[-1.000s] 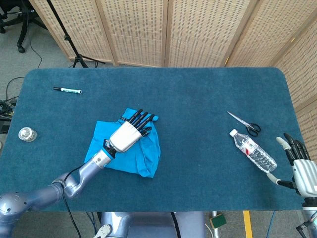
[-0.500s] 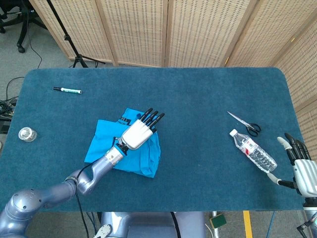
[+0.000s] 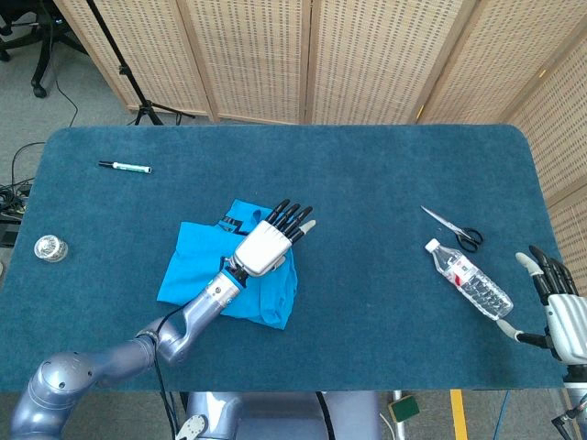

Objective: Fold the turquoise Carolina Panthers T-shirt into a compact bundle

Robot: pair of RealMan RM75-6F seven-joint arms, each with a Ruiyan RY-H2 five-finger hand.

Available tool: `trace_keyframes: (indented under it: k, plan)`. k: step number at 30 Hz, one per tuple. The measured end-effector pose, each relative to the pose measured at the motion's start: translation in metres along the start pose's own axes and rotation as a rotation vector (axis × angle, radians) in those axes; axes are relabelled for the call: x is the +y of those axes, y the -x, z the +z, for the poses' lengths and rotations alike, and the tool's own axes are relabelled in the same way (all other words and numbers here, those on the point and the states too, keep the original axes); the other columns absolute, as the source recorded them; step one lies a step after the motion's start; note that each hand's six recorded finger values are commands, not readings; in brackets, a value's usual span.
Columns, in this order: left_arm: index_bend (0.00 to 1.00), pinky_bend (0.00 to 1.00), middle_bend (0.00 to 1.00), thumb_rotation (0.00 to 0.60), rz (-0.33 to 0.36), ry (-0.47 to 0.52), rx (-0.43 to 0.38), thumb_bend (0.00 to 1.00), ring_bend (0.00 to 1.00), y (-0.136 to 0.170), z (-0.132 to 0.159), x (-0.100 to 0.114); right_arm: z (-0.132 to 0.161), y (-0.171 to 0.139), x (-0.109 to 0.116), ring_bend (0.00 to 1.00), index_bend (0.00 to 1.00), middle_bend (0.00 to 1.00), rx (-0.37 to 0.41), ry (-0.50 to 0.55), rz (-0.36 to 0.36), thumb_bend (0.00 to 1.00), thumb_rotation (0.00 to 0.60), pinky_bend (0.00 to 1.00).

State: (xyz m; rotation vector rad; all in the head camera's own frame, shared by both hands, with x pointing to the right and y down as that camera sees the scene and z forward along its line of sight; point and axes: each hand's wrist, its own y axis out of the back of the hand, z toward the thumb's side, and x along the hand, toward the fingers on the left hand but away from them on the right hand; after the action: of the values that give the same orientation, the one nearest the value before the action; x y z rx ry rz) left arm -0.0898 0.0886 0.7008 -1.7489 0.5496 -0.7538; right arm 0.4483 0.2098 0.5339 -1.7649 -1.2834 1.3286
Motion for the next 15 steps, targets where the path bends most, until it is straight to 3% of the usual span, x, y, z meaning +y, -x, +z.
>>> trace_keyframes:
  k: [8, 15]
  plan:
    - [0.00, 0.00, 0.00, 0.600, 0.043, 0.061, -0.002, 0.21, 0.00, 0.003, -0.001, 0.017, 0.001, 0.000, 0.000, 0.00, 0.00, 0.00, 0.002, 0.001, 0.000, 0.00, 0.600, 0.00]
    - [0.00, 0.00, 0.00, 0.600, -0.019, 0.055, -0.015, 0.17, 0.00, 0.033, -0.018, 0.013, 0.000, -0.001, 0.001, 0.00, 0.00, 0.00, 0.000, 0.003, -0.001, 0.00, 0.600, 0.00]
